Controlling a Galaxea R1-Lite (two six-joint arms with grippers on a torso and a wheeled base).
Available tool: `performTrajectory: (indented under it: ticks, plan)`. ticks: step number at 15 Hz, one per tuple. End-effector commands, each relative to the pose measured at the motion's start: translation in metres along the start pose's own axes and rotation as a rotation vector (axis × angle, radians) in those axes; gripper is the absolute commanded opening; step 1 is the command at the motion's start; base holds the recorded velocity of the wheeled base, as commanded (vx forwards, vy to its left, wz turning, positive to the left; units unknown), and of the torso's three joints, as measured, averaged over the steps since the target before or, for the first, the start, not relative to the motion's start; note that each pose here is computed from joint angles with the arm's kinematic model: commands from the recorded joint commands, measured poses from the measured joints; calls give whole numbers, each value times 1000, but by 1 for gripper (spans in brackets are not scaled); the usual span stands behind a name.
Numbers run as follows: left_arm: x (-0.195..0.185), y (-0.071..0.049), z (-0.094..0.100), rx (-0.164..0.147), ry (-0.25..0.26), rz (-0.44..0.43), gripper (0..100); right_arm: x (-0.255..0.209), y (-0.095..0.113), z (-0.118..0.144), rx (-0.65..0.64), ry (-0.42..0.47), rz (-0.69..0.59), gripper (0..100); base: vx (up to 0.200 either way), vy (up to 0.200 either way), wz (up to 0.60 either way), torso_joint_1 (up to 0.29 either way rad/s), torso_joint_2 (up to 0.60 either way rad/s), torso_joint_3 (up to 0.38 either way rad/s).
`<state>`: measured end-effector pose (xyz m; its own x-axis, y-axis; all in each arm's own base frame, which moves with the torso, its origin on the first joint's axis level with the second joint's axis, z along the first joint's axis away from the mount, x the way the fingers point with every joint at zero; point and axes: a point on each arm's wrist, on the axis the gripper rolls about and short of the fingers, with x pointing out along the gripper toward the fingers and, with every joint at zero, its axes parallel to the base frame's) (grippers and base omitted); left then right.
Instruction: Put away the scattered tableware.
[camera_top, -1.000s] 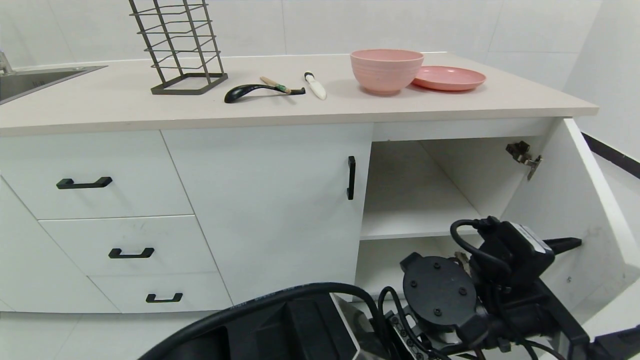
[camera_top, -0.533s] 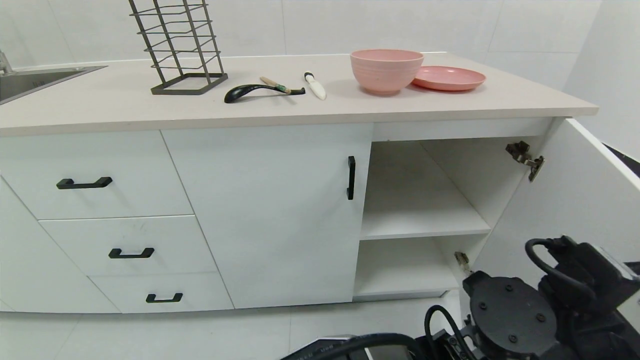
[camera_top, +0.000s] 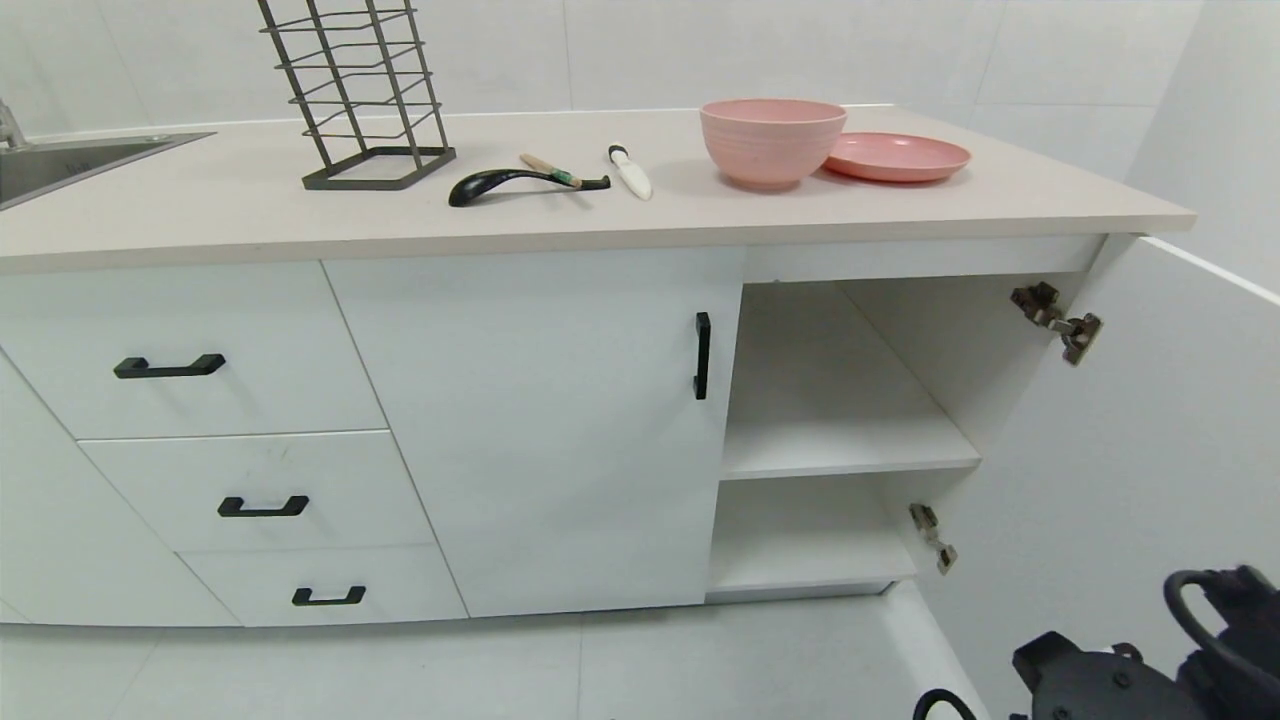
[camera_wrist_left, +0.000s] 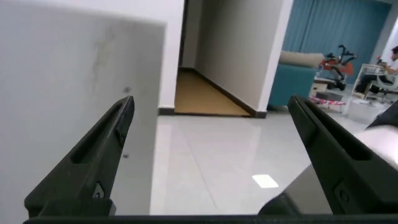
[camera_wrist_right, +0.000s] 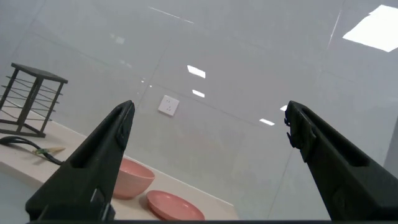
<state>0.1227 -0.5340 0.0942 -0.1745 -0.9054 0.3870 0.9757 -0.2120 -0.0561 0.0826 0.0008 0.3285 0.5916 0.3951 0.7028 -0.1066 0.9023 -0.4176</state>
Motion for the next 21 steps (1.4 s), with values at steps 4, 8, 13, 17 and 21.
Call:
performTrajectory:
  ticks: [4,8,13,17,21]
  plan:
    - [-62,2,70,23,15,92,100,-10,8,-17,42,69,16,100,0,0,0,0,0,0]
    - [-150,-14,133,50,43,207,100,-17,17,-40,104,149,51,100,0,0,0,0,0,0]
    - [-249,-40,225,206,7,399,100,-26,31,-59,152,215,104,100,0,0,0,0,0,0]
    - [-335,-85,255,303,5,611,100,-32,40,-71,200,256,140,100,0,0,0,0,0,0]
    - [-383,-144,256,392,-29,707,100,-47,53,-82,232,317,186,100,0,0,0,0,0,0]
